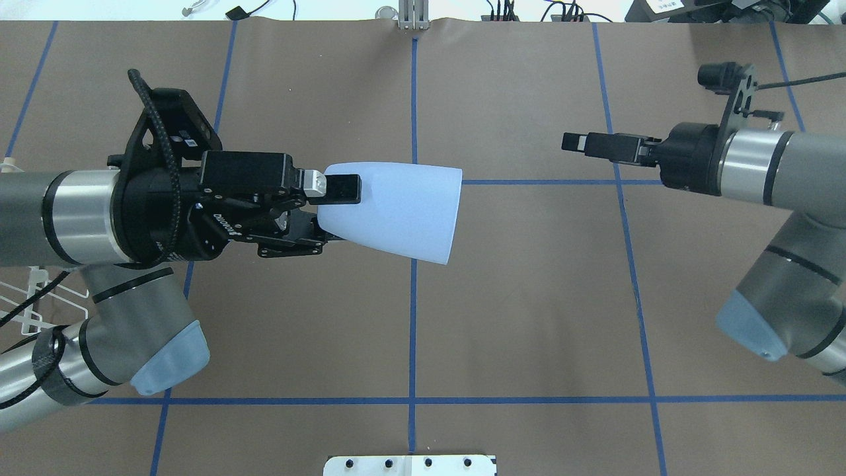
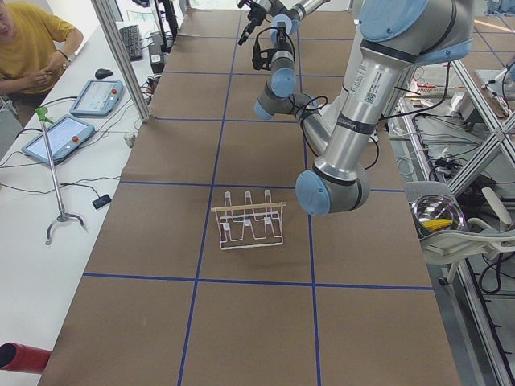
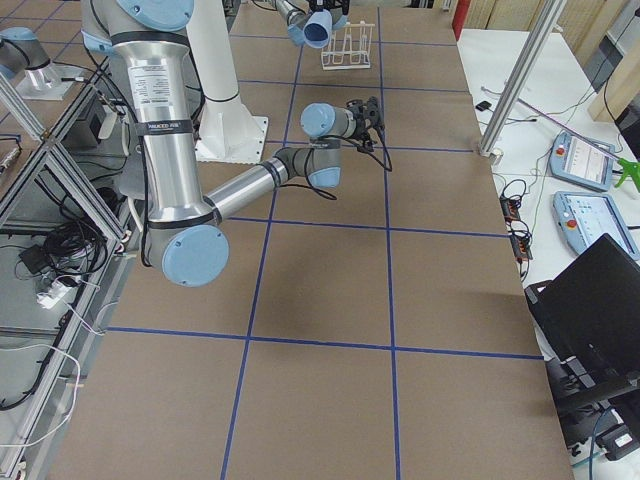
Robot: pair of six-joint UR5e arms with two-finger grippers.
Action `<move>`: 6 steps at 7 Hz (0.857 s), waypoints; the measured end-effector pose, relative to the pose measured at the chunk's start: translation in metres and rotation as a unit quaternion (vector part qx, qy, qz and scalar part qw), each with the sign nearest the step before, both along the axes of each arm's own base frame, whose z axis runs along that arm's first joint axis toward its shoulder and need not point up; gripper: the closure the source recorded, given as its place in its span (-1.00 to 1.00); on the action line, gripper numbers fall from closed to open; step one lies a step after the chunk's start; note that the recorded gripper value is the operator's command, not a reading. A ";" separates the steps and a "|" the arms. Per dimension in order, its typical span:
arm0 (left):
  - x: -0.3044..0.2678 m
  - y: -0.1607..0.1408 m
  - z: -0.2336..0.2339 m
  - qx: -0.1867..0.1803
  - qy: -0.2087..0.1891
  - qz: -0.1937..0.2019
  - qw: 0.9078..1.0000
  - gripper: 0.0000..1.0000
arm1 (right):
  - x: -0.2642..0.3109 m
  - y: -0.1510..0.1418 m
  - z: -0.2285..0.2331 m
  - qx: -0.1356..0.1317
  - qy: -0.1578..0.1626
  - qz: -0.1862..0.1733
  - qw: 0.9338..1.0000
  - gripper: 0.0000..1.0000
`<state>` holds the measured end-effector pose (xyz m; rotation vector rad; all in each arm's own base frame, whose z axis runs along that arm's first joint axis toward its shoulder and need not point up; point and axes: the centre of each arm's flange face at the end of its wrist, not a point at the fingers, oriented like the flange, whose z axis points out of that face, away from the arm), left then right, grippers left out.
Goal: Hang cup on cup holder
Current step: 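Open the right gripper and withdraw it while the left gripper holds the cup, then carry the cup with the left gripper over the white wire rack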
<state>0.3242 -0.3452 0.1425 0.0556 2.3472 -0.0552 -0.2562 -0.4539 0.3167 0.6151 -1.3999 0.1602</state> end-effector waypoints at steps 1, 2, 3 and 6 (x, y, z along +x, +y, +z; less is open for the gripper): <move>0.001 -0.004 0.002 0.007 -0.020 -0.021 1.000 1.00 | 0.035 -0.026 0.026 -0.028 0.057 -0.013 0.998 -1.00; 0.000 -0.012 0.001 0.010 -0.046 -0.043 0.998 1.00 | 0.063 -0.043 0.060 -0.039 0.116 -0.022 0.992 -1.00; -0.009 -0.023 -0.002 0.012 -0.083 -0.065 0.994 1.00 | 0.084 -0.057 0.093 -0.044 0.179 -0.033 0.982 -1.00; -0.072 -0.050 -0.020 0.047 -0.248 -0.113 0.961 1.00 | 0.140 -0.077 0.165 -0.049 0.334 -0.102 0.936 -1.00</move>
